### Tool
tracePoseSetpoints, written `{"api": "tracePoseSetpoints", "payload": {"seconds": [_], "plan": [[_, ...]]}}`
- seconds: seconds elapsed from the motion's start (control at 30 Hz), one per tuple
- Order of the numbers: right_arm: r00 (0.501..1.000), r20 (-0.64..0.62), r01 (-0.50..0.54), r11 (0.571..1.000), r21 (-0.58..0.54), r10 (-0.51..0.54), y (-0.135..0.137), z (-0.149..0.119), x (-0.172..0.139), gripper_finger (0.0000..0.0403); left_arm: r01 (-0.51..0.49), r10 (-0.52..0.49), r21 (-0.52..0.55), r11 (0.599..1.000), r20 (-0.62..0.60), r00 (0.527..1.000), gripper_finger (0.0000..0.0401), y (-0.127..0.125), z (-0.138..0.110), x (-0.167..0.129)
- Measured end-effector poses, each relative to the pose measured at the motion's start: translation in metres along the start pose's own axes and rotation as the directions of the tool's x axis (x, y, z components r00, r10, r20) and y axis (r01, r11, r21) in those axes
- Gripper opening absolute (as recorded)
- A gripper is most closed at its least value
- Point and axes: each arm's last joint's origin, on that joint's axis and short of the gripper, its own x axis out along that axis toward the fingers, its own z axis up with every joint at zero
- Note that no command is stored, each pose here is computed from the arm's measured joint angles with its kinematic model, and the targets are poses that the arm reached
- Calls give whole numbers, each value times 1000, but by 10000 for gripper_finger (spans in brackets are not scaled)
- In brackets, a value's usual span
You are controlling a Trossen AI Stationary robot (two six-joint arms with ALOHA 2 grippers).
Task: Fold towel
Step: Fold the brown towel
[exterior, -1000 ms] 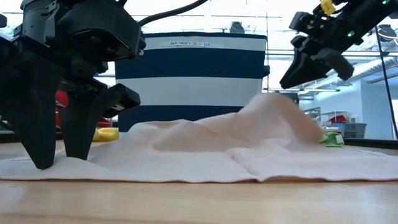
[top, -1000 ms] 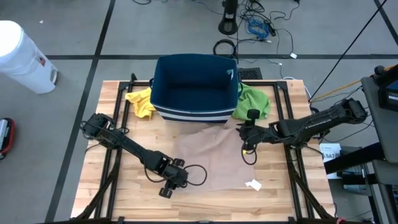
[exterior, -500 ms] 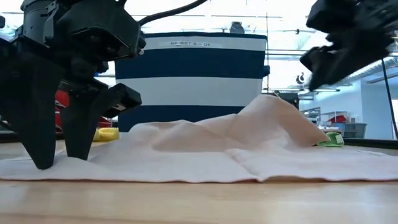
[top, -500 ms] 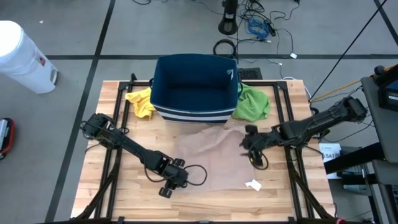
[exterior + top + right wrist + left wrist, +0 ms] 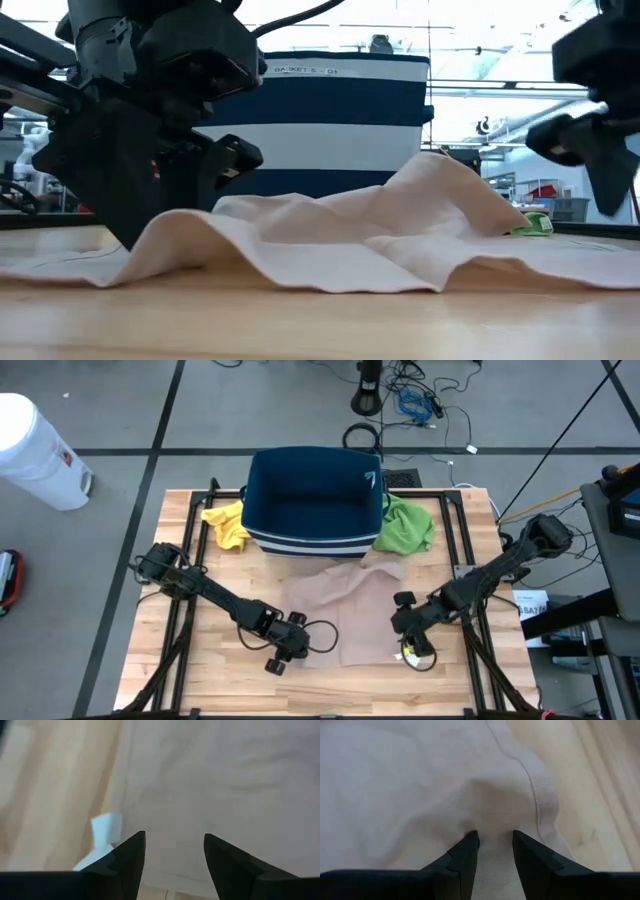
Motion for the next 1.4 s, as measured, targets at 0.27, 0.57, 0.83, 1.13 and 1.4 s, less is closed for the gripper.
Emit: {"api": "tracePoseSetpoints", "payload": {"seconds": [0.27,0.57,0.83,1.13,1.4], "plan": [[999,-44,-3,1000,-9,3,12,-5,31,124,-8,8,-9,1000,-59,998,133,0,-4,-11],[959,180,-209,975,-76,220,30,19,52,99,-65,59,39,997,137,989,133,-2,16,-34],[870,323,-327,926,-190,373,39,36,46,98,-80,58,77,994,253,966,133,1,27,-37],[989,150,-6,997,-80,18,19,13,39,98,-91,70,58,994,296,953,133,11,32,-37],[987,122,114,992,-60,-106,9,9,34,98,-8,-20,84,996,321,947,133,13,32,-7]]}}
